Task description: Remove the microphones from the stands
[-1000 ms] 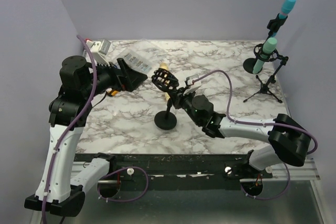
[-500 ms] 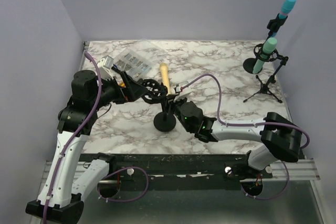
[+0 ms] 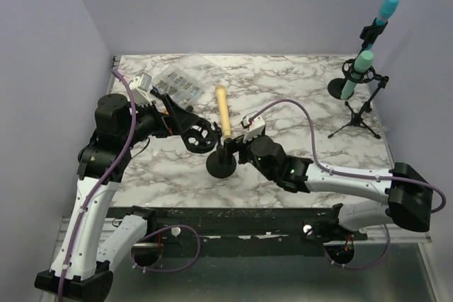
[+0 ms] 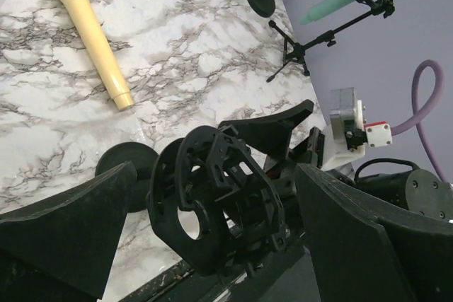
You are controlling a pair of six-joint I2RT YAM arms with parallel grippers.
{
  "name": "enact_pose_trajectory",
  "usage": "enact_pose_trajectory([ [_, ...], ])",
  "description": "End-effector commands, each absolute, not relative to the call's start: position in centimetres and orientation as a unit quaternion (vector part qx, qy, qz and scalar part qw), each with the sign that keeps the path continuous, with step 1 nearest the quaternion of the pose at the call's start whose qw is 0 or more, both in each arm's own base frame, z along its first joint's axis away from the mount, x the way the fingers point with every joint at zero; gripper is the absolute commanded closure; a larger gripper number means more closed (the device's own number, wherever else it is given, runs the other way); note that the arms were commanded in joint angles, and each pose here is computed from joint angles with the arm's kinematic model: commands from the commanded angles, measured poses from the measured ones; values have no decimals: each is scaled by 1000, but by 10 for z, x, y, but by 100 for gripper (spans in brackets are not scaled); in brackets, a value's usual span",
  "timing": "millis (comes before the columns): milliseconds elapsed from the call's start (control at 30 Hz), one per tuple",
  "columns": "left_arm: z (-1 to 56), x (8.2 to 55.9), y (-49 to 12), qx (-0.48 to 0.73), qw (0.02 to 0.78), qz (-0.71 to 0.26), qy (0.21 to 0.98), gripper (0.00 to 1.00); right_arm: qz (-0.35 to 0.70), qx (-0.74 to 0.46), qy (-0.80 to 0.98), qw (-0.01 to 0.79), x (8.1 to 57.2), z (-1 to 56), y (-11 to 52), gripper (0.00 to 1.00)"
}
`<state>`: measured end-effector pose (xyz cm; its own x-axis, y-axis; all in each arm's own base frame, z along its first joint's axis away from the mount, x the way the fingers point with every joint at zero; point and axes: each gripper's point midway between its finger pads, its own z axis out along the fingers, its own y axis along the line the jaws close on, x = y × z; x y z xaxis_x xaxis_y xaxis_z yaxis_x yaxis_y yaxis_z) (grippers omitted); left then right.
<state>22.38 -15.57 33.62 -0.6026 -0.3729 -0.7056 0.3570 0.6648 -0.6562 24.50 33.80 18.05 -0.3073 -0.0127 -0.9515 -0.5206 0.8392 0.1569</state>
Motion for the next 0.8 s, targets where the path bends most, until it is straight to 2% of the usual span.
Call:
enact_pose_trajectory([
  [0,349,224,-150,5,476,-392,787,1,237,-208,791,525,220,173,321,0],
  [133,351,225,-147,11,482,-380,789,2,253,-179,802,510,211,186,308,0],
  [267,355,225,-146,19,486,-374,790,1,261,-158,832,463,200,205,306,0],
  [433,357,225,-147,23,484,-376,790,1,344,-130,836,408,198,253,323,0],
  [600,356,222,-152,28,474,-390,789,1,395,-115,821,396,212,291,329,12],
  [767,355,219,-159,35,460,-409,787,1,433,-150,815,355,216,300,356,30],
])
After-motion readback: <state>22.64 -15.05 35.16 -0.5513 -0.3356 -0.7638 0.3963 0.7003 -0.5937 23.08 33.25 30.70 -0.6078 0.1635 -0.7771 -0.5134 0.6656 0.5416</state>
